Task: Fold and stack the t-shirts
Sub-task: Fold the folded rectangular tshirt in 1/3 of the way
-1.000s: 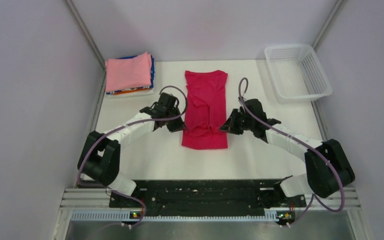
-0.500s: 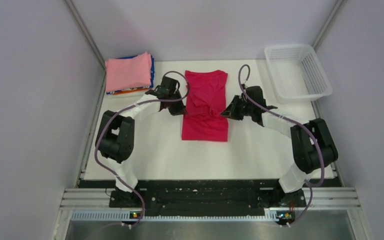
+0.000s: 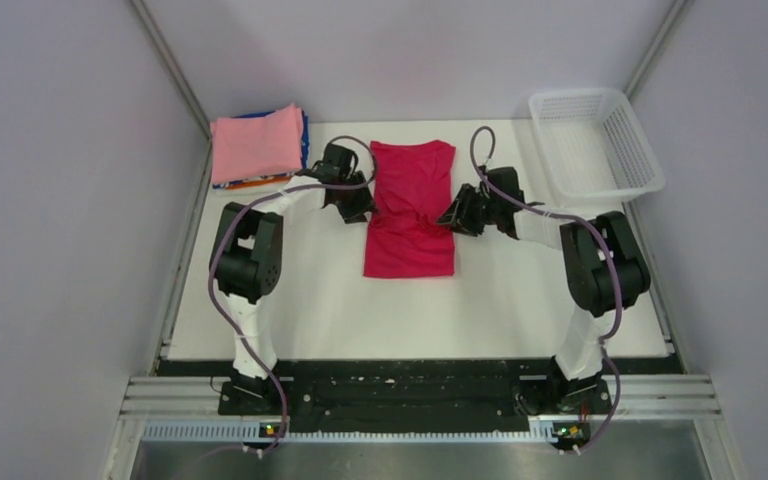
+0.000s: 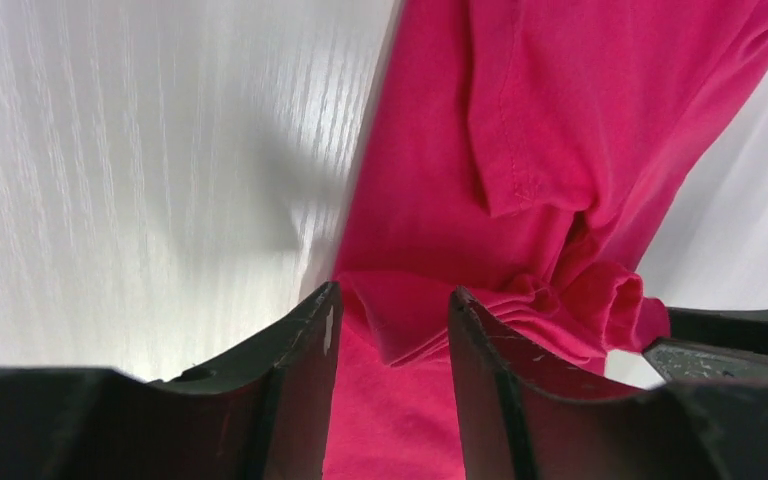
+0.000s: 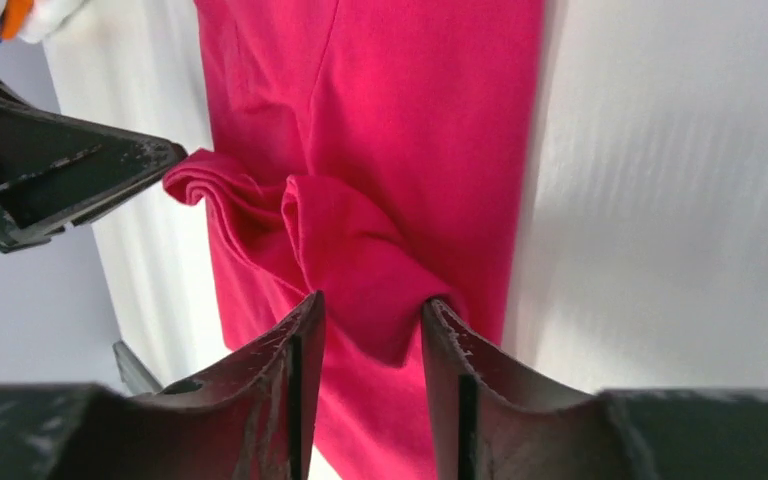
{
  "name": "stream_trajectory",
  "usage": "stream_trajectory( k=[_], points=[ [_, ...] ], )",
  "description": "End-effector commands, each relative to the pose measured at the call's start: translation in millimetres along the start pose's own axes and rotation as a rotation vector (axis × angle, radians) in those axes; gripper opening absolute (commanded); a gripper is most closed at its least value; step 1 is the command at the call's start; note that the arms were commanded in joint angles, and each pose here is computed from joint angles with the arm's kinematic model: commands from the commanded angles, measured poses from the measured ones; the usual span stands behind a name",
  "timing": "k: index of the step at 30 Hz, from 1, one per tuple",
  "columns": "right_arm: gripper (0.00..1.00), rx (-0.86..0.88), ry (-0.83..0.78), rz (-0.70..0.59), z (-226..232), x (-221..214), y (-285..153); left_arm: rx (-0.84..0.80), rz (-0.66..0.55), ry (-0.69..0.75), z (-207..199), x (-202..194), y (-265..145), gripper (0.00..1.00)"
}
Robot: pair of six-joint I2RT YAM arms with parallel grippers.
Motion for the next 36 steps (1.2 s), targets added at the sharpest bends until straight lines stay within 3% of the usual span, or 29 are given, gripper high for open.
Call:
stream_trajectory(
  k=[1, 4, 5, 7, 8, 14, 18, 23, 28, 36],
  points=[
    [0.45, 0.018, -0.047, -0.129, 15.5, 39.9, -4.5, -0.079, -0.081, 0.025, -19.4, 33.1, -11.4, 0.51],
    [0.69, 0.007, -0.044, -0.162, 22.3, 51.6, -13.0, -0.088, -0.114, 0.026, -27.0, 46.6, -21.1, 0.61],
    [0.82, 0.012, -0.052, -0.178, 25.9, 53.7, -17.2, -0.088, -0.123, 0.027, -28.8, 48.6, -25.4, 0.7],
    [0.98, 0.026, -0.071, -0.204, 31.5, 54.0, -26.9, -0.092, -0.15, 0.038, -31.4, 50.6, -36.5, 0.93],
    [0.99, 0.026, -0.078, -0.212, 32.7, 52.4, -31.8, -0.096, -0.166, 0.044, -32.5, 50.7, -45.2, 0.98],
    [0.99, 0.103, -0.224, -0.176, 55.3, 9.6, -49.7, -0.126, -0.159, 0.048, -20.7, 16.0, -79.1, 0.99],
    [0.99, 0.203, -0.386, -0.043, 91.6, -37.1, -28.9, -0.08, -0.147, 0.017, 9.6, -26.1, -91.7, 0.99],
    [0.99, 0.297, -0.455, 0.079, 127.2, -75.3, 13.0, 0.042, -0.177, -0.006, 43.7, -55.8, -103.7, 0.99],
    [0.99, 0.316, -0.452, 0.12, 134.5, -74.0, 61.7, 0.101, -0.149, -0.025, 62.7, -77.0, -105.2, 0.99],
    [0.99, 0.239, -0.458, 0.009, 133.8, -19.6, 117.1, 0.087, -0.057, -0.053, 74.8, -105.2, -96.8, 0.99]
  ],
)
Point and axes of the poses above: each gripper's point midway between its finger pads, its own y axis out along the fingers, its own z axis along the line the jaws close on, x = y × z, the point moved 6 cm from there along -y, back along the fingers, and after that the axes turned 5 degrees about y, right-handed, at the moved point
